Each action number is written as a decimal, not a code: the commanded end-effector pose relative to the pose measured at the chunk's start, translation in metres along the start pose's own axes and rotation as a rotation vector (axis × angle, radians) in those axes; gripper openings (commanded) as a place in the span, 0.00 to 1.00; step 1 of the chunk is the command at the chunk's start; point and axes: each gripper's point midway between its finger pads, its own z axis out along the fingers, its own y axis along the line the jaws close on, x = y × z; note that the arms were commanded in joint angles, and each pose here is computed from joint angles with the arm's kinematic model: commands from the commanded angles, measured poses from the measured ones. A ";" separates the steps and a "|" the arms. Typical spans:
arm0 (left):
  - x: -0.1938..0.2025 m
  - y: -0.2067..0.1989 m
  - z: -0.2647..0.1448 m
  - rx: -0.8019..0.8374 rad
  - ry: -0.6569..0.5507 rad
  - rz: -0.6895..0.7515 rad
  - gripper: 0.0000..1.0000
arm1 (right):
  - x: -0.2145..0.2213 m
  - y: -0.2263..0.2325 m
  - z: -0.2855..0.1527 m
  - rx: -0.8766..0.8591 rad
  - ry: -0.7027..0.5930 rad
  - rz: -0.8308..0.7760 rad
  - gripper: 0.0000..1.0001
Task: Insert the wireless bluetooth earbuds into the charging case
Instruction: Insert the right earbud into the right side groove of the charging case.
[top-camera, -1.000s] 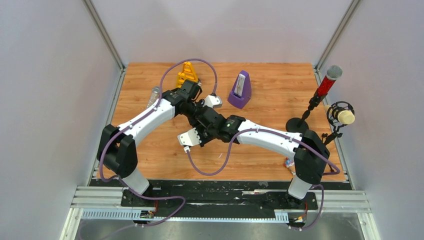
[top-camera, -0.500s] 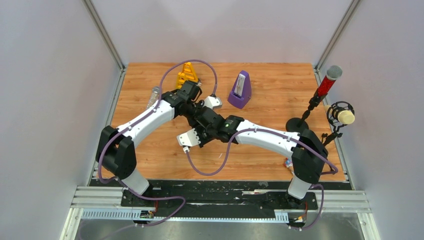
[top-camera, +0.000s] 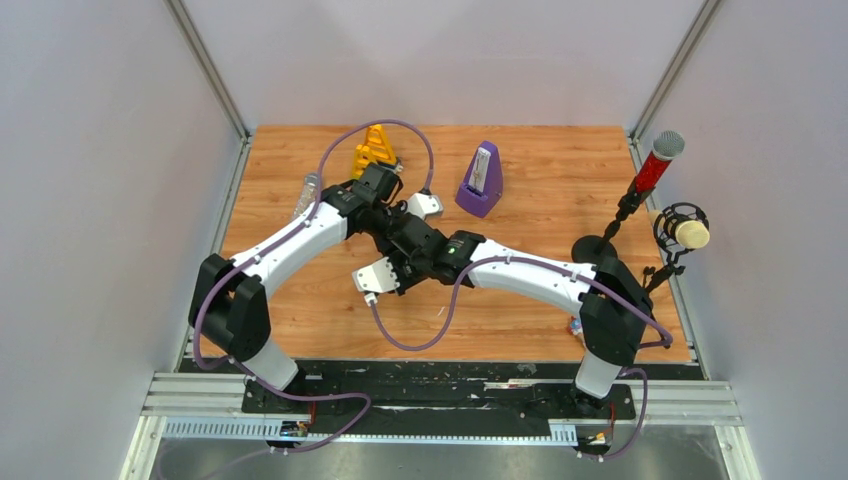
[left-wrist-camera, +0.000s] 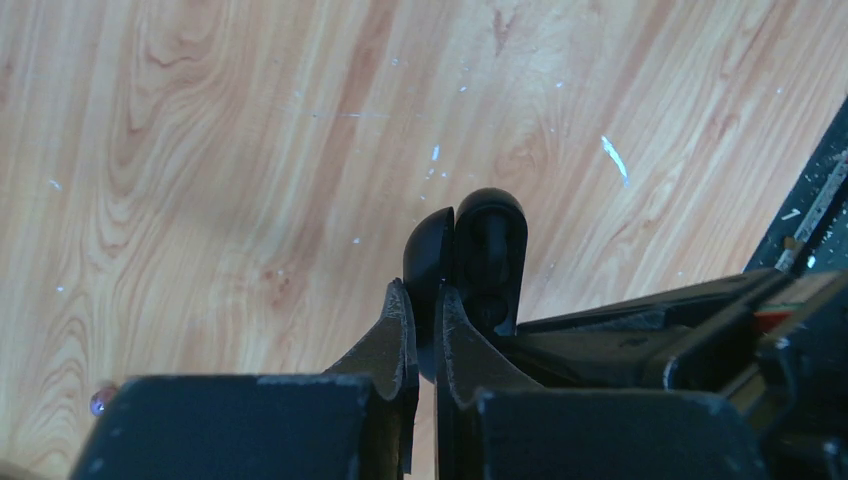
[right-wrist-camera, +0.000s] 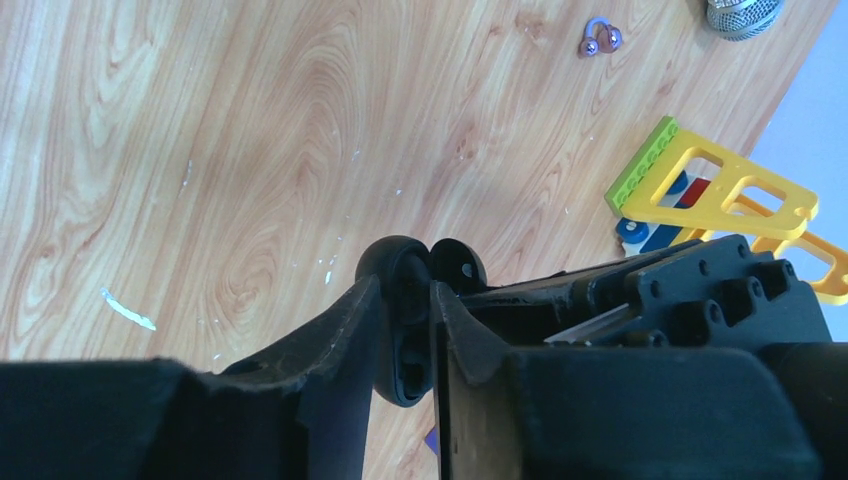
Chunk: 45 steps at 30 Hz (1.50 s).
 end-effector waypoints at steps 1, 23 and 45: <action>-0.021 0.003 -0.017 -0.042 -0.079 0.054 0.00 | -0.008 -0.012 -0.006 0.022 -0.008 0.013 0.30; -0.018 0.004 -0.018 -0.062 -0.074 0.070 0.00 | -0.053 0.023 -0.077 -0.181 -0.206 0.238 0.42; -0.032 -0.013 -0.045 -0.035 -0.154 0.130 0.00 | 0.017 -0.021 -0.119 -0.056 -0.578 0.845 0.58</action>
